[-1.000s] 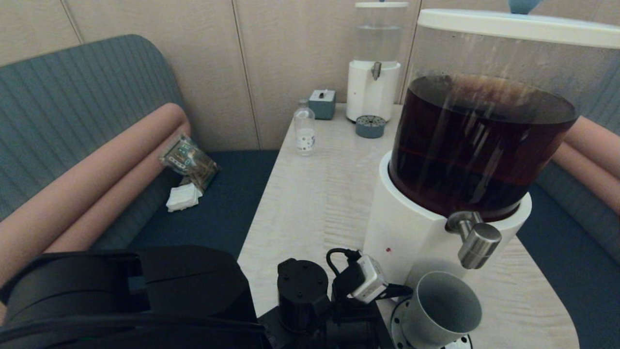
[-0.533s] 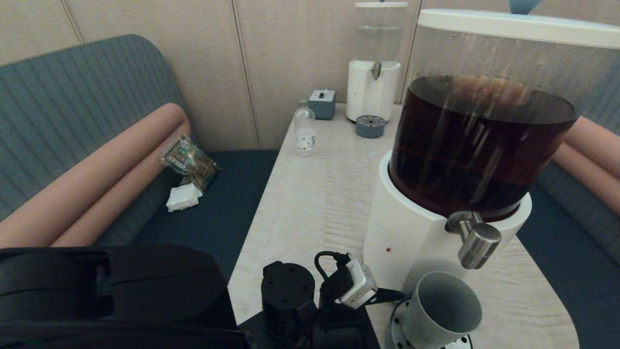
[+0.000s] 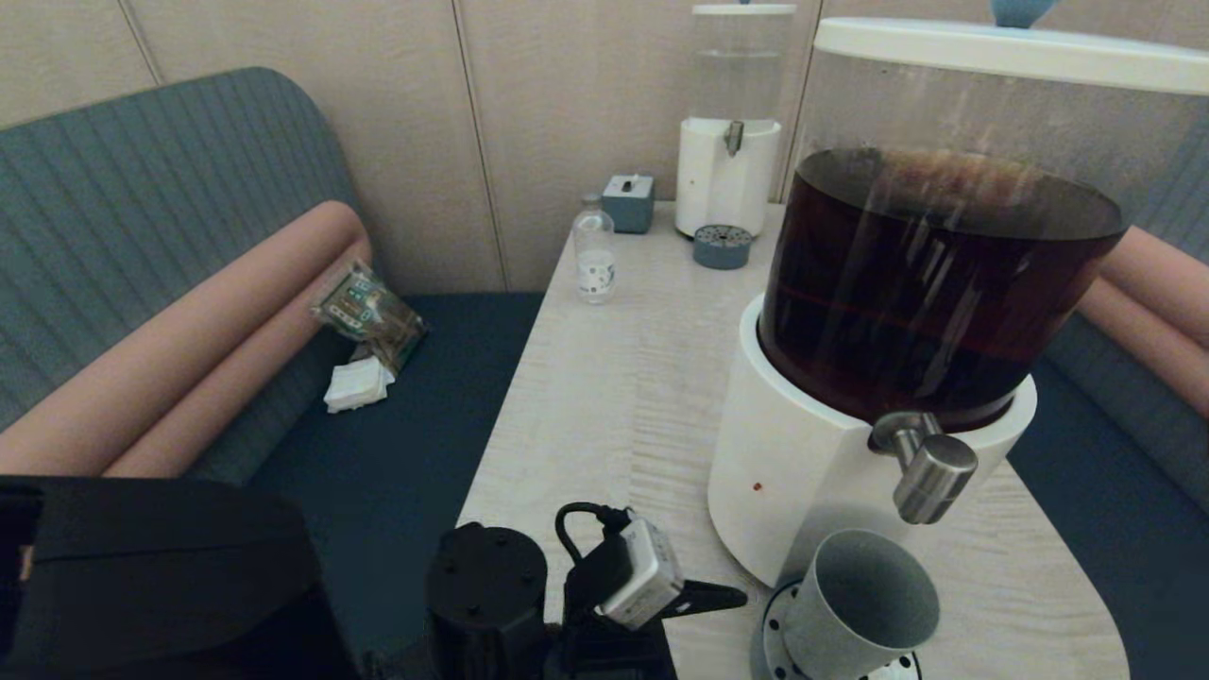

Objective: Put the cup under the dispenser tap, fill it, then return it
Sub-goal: Place it under the water dispenser, then turn on the faucet

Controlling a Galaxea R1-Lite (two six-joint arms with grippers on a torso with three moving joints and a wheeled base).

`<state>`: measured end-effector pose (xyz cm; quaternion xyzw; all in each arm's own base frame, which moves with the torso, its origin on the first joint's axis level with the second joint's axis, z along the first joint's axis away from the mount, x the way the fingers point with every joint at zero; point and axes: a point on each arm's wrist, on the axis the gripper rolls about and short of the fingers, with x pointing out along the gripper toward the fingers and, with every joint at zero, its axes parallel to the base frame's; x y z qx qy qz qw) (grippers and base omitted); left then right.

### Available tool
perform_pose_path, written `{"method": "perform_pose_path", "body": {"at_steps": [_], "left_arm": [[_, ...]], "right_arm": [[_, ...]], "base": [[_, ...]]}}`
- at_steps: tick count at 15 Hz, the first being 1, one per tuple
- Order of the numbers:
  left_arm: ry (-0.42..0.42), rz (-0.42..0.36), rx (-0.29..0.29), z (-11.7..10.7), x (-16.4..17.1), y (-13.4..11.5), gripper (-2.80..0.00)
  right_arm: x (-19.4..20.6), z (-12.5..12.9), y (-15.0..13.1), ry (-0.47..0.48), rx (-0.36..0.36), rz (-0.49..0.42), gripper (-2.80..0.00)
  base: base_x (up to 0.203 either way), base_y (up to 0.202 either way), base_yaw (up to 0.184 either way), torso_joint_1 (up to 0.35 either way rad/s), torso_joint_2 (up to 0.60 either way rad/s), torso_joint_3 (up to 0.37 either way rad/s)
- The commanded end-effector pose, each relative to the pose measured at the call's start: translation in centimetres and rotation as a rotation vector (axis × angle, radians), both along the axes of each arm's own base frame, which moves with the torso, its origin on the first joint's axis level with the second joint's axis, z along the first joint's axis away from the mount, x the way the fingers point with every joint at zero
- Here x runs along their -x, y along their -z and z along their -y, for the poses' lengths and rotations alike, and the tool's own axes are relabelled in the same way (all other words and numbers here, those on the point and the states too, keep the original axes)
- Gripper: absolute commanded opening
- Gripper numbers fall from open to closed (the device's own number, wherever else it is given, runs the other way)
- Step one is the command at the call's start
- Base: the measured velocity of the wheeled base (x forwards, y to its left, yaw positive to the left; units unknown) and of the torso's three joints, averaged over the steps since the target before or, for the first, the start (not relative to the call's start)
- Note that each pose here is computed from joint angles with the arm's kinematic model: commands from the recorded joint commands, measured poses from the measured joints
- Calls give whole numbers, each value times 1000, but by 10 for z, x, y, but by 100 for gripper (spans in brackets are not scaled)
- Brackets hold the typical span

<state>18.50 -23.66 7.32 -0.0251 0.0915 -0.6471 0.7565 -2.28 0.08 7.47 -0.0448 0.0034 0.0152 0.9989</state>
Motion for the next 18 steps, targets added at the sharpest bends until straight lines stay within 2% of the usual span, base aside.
{"method": "perform_pose_path", "body": {"at_steps": [1,2,3,6,8,9,12,14,16,18], "left_arm": [[-29,8,9,-20,12,-13,0],[-53,3,2,-32,19,-17,0],[-68,5,4,-41,25,-21,-280],[-131,34,54,-67,44,-43,-280],[-239,51,122,-87,58,-60,-280],[-310,55,163,-96,63,-68,-280],[-596,77,318,-132,70,-91,-280],[-806,107,382,-162,65,-98,-280],[-984,193,458,-192,71,-109,-280],[-1083,296,544,-212,90,-120,-280]], "right_arm": [[0,0,3,-1,1,-6,-280],[-1,0,3,-1,1,-7,-280],[0,0,3,-1,1,-6,-280],[-1,0,3,-1,1,-7,-280],[0,0,3,-1,1,-6,-280],[-1,0,3,-1,1,-7,-280],[-1,0,3,-1,1,-7,-280],[-1,0,3,-1,1,-7,-280],[0,0,3,-1,1,-6,-280],[0,0,3,-1,1,-6,-280]], "base": [[0,0,0,0,0,0],[0,0,0,0,0,0],[0,0,0,0,0,0],[0,0,0,0,0,0],[0,0,0,0,0,0],[0,0,0,0,0,0],[0,0,0,0,0,0],[0,0,0,0,0,0],[0,0,0,0,0,0],[0,0,0,0,0,0]]}}
